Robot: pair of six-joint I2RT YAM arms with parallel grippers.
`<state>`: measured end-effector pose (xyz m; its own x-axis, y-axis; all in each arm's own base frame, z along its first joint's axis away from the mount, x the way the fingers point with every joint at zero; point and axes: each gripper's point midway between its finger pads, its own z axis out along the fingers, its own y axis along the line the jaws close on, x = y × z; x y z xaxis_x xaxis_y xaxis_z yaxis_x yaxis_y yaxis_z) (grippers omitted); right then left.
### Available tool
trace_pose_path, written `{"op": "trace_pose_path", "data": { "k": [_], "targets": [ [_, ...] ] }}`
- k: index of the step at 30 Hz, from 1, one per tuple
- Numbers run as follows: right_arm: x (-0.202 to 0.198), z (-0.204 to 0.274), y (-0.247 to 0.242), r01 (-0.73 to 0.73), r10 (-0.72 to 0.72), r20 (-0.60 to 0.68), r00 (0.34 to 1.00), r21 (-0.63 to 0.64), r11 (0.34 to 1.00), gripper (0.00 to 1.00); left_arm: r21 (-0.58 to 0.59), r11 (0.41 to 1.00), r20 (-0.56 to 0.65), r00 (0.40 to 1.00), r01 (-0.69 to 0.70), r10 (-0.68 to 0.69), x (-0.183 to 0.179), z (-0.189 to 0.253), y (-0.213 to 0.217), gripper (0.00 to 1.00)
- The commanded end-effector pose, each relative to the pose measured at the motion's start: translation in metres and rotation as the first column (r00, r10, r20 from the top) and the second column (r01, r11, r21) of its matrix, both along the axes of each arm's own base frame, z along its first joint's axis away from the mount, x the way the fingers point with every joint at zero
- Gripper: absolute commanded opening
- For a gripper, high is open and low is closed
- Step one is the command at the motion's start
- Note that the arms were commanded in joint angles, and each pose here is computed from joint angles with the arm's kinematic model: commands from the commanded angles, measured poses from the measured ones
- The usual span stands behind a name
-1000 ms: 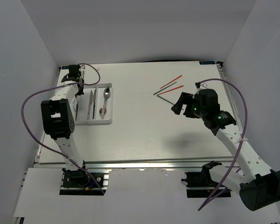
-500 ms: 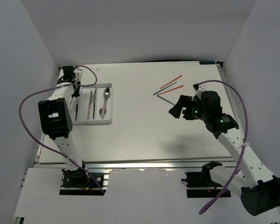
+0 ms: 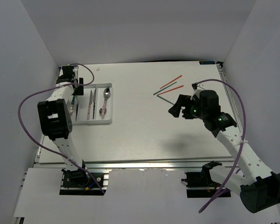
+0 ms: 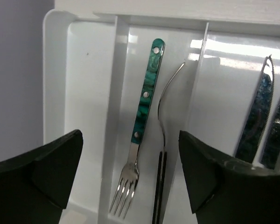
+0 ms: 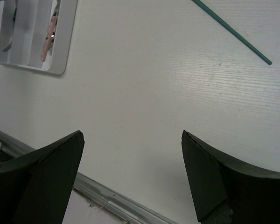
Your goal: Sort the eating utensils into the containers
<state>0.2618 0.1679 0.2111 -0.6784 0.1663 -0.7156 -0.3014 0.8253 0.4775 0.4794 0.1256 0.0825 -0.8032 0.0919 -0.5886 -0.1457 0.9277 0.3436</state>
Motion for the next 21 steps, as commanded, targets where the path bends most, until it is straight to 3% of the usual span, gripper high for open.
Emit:
{"op": "trace_pose_path", "data": {
  "k": [1, 4, 5, 6, 9, 10, 12, 13, 14, 17, 18, 20, 21],
  "targets": [
    [0.028, -0.002, -0.007, 0.046, -0.041, 0.072, 0.997, -0.07, 0.997, 0.89, -0.082, 0.981, 0.235, 0.953, -0.177, 0.191, 0.002, 0.099, 0.005, 0.98],
    [0.049, -0.031, -0.013, 0.061, -0.059, 0.014, 0.998, -0.179, 0.982, 0.89, -0.252, 0.928, 0.352, 0.868, -0.274, 0.352, -0.027, 0.147, -0.007, 0.98],
    [0.057, -0.052, -0.012, 0.033, -0.042, -0.031, 0.999, -0.233, 0.972, 0.89, -0.284, 0.906, 0.333, 0.854, -0.314, 0.4, -0.046, 0.138, -0.01, 0.98],
    [0.066, -0.05, -0.01, 0.021, -0.028, -0.027, 0.999, -0.249, 0.968, 0.89, -0.36, 0.882, 0.401, 0.804, -0.303, 0.44, -0.063, 0.169, -0.018, 0.98],
    [0.088, -0.075, -0.001, -0.066, 0.057, -0.036, 0.998, -0.313, 0.948, 0.89, -0.428, 0.858, 0.409, 0.785, -0.284, 0.465, -0.104, 0.164, -0.032, 0.98],
    [0.1, -0.072, 0.008, -0.103, 0.115, 0.022, 0.993, -0.309, 0.946, 0.89, -0.454, 0.853, 0.464, 0.749, -0.256, 0.472, -0.125, 0.185, -0.037, 0.98],
    [0.114, -0.091, 0.013, -0.158, 0.181, 0.027, 0.983, -0.365, 0.917, 0.89, -0.491, 0.841, 0.446, 0.763, -0.227, 0.467, -0.148, 0.163, -0.049, 0.98],
    [0.132, -0.074, 0.018, -0.15, 0.186, 0.064, 0.981, -0.368, 0.918, 0.89, -0.5, 0.839, 0.448, 0.765, -0.213, 0.462, -0.157, 0.159, -0.054, 0.98],
    [0.135, -0.079, 0.02, -0.19, 0.22, 0.034, 0.975, -0.392, 0.9, 0.89, -0.524, 0.841, 0.478, 0.773, -0.13, 0.417, -0.166, 0.166, -0.067, 0.98],
    [0.159, -0.109, 0.033, -0.333, 0.322, -0.102, 0.941, -0.437, 0.835, 0.82, -0.546, 0.834, 0.429, 0.829, -0.078, 0.358, -0.184, 0.138, -0.092, 0.98],
    [0.166, -0.112, 0.035, -0.36, 0.341, -0.125, 0.932, -0.447, 0.819, 0.76, -0.553, 0.831, 0.411, 0.846, -0.065, 0.34, -0.187, 0.131, -0.099, 0.98],
    [0.187, -0.106, 0.044, -0.38, 0.371, -0.115, 0.921, -0.47, 0.797, 0.74, -0.56, 0.826, 0.364, 0.877, -0.064, 0.314, -0.195, 0.11, -0.106, 0.98],
    [0.188, -0.127, 0.044, -0.407, 0.372, -0.17, 0.913, -0.474, 0.781, 0.72, -0.553, 0.831, 0.365, 0.879, -0.059, 0.305, -0.198, 0.108, -0.107, 0.98]
  ]
}}
